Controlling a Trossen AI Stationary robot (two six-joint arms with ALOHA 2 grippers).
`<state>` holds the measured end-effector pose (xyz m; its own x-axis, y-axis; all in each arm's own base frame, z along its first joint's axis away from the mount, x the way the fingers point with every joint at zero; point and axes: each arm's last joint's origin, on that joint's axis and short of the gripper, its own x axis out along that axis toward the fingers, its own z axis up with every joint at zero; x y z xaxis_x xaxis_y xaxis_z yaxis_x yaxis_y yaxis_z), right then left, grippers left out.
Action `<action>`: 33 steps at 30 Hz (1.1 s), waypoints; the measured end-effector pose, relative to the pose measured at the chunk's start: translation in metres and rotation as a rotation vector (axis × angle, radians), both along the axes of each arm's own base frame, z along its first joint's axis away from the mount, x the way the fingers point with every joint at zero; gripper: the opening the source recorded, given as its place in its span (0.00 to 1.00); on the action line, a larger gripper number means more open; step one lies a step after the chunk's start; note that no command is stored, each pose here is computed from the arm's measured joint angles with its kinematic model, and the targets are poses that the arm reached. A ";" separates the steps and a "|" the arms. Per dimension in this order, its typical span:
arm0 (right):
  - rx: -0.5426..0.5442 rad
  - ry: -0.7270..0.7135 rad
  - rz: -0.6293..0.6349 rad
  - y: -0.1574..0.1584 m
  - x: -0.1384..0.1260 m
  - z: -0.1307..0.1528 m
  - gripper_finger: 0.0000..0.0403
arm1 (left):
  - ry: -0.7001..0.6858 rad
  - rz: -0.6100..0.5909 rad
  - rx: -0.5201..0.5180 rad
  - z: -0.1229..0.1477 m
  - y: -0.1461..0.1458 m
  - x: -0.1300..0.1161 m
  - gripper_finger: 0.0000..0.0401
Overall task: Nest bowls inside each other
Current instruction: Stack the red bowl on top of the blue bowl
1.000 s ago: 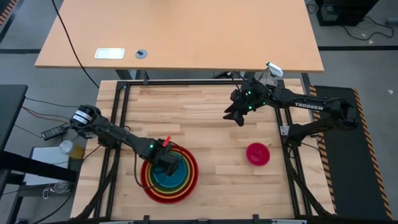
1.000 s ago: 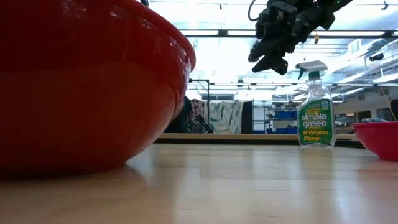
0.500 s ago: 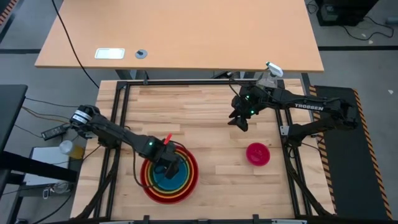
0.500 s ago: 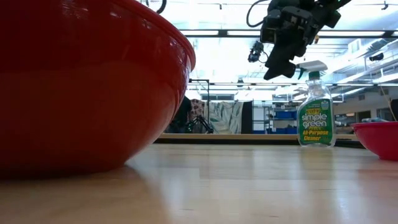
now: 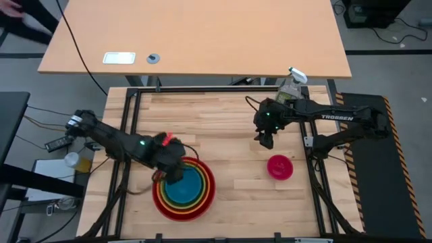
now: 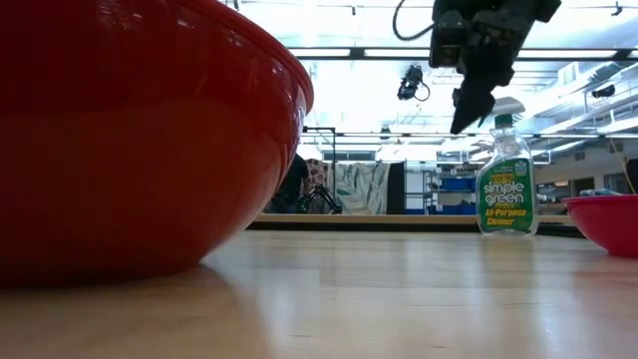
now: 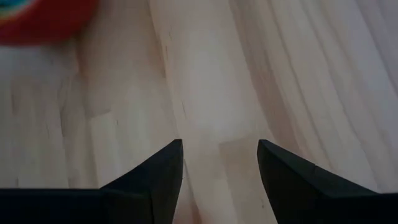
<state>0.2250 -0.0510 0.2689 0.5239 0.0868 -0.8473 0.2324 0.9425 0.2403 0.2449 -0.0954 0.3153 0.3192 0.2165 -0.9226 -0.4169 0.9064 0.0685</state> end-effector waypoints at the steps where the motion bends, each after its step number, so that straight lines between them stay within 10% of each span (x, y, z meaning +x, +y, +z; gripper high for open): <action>1: 0.001 -0.005 -0.020 0.001 0.001 0.003 0.53 | -0.039 -0.010 0.029 0.005 0.004 -0.005 0.59; 13: 0.049 0.074 -0.142 0.020 -0.002 0.026 0.53 | -0.569 -0.100 0.000 0.005 0.041 -0.047 0.49; 26: 0.236 0.233 -0.293 0.047 0.022 0.011 0.53 | -0.808 -0.204 0.078 -0.002 0.070 -0.064 0.46; 33: 0.078 0.388 -0.191 0.050 0.045 0.024 0.53 | -0.854 -0.191 -0.034 -0.012 0.075 -0.069 0.46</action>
